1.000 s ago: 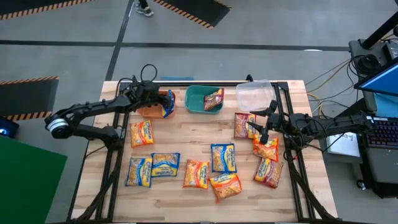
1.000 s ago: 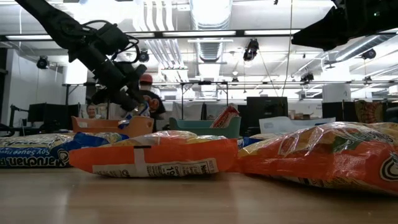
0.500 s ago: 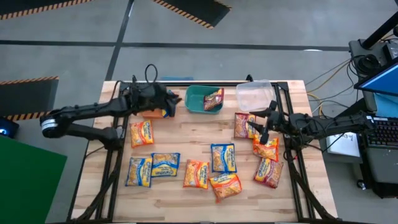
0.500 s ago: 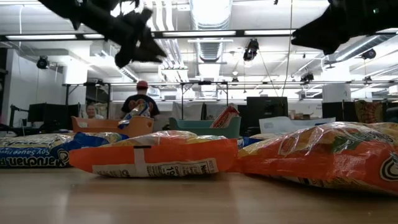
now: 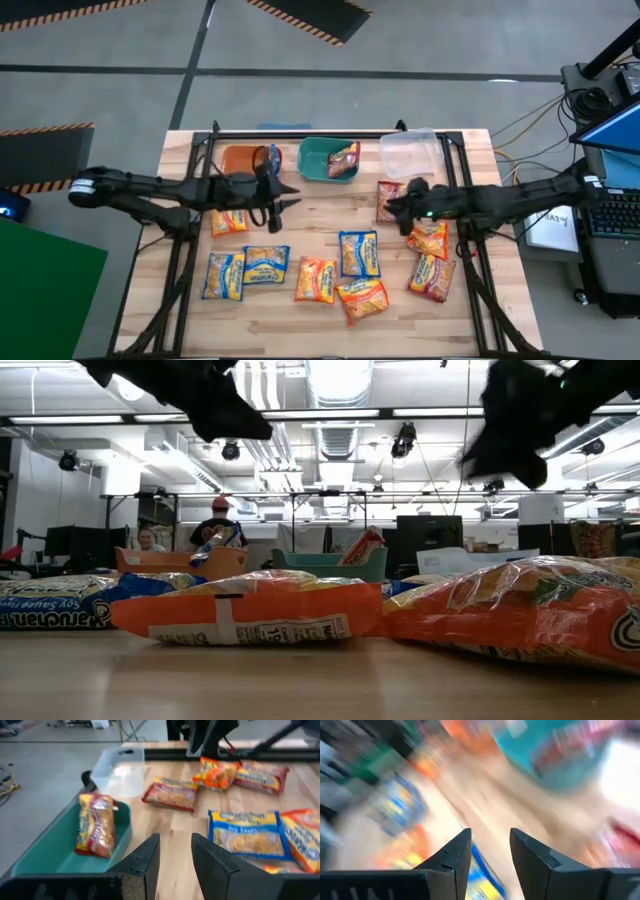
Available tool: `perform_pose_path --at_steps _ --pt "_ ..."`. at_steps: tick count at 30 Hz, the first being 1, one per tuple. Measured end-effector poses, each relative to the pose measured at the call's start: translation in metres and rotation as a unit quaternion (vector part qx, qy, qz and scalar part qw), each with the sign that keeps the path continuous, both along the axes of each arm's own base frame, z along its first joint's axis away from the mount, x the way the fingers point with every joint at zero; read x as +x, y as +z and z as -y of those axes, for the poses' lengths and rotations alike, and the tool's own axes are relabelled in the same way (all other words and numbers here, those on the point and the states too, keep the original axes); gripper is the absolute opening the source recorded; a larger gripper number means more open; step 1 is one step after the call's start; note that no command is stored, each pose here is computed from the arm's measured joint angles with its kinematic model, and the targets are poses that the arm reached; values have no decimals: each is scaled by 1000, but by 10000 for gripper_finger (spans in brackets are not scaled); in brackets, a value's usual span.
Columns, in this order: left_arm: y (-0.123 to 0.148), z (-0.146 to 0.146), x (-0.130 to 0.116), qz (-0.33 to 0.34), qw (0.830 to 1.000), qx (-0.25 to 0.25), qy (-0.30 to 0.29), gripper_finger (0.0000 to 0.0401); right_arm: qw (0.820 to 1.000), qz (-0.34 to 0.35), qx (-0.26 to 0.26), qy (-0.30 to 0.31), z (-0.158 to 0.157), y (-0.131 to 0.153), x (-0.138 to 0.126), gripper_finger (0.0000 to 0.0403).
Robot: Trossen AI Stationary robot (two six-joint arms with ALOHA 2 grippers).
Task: Sort Maruchan noodles
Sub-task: Put the orange noodle pack into the transparent bin
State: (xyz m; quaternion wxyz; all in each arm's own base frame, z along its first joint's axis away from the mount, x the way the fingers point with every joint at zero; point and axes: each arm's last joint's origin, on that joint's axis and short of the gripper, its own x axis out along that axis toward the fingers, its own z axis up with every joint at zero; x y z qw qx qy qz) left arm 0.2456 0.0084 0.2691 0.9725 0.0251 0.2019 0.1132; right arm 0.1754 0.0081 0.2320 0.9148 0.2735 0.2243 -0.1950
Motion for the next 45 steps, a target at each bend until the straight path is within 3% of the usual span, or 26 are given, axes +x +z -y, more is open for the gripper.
perform_pose_path --at_steps 5,9,14,17,24,29,36,40,45 --pt "-14 2 8 -29 1000 1 -4 94 987 -144 59 -48 -1 1 7 122" --pt "-18 2 11 -34 999 15 -10 94 954 -264 134 -52 -6 7 10 122" --pt "-15 2 15 -29 999 32 -17 94 900 -383 202 -54 -15 11 10 121" --pt "-14 1 15 -30 999 39 -20 94 882 -412 223 -51 -20 15 12 121" --pt "-15 1 15 -35 998 40 -21 94 867 -430 249 -50 -33 14 21 138" --pt "-15 1 15 -33 998 40 -21 94 848 -466 239 -72 -36 -4 24 186" --pt "-15 1 15 -33 998 42 -21 94 840 -507 152 -117 -34 -34 38 250" --pt "-16 1 15 -37 998 42 -21 94 828 -531 131 -124 -34 -48 44 258" --pt "-16 1 15 -37 998 42 -20 94 814 -556 109 -124 -35 -63 50 238"
